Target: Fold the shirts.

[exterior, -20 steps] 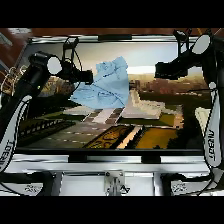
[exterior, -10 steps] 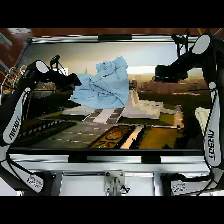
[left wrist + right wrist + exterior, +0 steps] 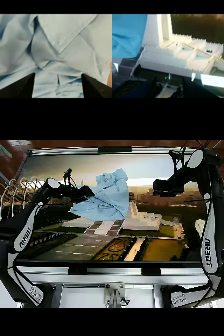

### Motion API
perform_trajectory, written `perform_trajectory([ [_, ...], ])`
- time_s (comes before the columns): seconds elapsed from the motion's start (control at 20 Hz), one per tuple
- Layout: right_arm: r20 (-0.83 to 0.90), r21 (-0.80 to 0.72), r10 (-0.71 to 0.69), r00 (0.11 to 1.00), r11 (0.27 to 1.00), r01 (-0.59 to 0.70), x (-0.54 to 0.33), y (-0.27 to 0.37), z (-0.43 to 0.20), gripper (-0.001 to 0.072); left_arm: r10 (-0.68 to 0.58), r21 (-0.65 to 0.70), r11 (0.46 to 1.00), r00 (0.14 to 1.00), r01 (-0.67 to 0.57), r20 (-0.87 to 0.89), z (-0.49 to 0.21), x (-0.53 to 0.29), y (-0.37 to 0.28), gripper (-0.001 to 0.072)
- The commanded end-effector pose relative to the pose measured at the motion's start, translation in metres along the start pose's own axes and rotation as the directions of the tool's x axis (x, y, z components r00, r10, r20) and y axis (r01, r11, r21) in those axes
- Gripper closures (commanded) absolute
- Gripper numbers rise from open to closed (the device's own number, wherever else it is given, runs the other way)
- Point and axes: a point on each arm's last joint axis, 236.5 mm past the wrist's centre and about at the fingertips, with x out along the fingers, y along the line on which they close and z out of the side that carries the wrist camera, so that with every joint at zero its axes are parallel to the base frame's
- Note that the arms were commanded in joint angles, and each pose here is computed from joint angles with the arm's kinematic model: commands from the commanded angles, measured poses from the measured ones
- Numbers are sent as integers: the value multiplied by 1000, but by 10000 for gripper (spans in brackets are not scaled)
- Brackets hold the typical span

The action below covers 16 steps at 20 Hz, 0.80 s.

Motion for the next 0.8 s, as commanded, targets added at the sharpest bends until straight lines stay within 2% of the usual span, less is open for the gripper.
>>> perform_trajectory([
  [0.0, -9, 10, 1, 1000, 1000, -1, 2, 0, -1, 258, -1, 26, 1000, 996, -1, 87, 14, 16, -6, -6],
  [0.15, -9, 16, 17, 1000, 1000, -17, 2, 4, -1, 258, 9, 24, 1000, 995, -11, 101, 14, 25, -1, 3],
  [0.25, -9, 26, 39, 999, 999, -39, 2, 9, -1, 258, 14, 18, 1000, 996, -16, 92, 11, 30, 4, 110],
  [0.45, -9, 36, 62, 998, 997, -61, 2, 14, -1, 258, 23, 6, 1000, 997, -24, 75, 5, 39, 13, 117],
  [0.55, -9, 37, 62, 998, 997, -61, 2, 14, -1, 259, 27, 4, 1000, 997, -27, 78, 5, 41, 15, 325],
  [0.6, -8, 39, 61, 998, 997, -61, 2, 14, -1, 259, 28, 4, 1000, 996, -28, 86, 7, 41, 16, 343],
  [0.65, -9, 39, 61, 998, 997, -61, 2, 14, -1, 260, 27, 6, 1000, 996, -28, 90, 8, 40, 15, 538],
  [0.7, -13, 39, 61, 998, 997, -61, 1, 14, -2, 260, 19, 36, 999, 996, -22, 86, 11, 37, 11, 655],
  [0.75, -19, 38, 61, 998, 997, -60, 0, 15, -4, 260, 1, 84, 996, 997, -8, 78, 14, 31, 2, 654],
])
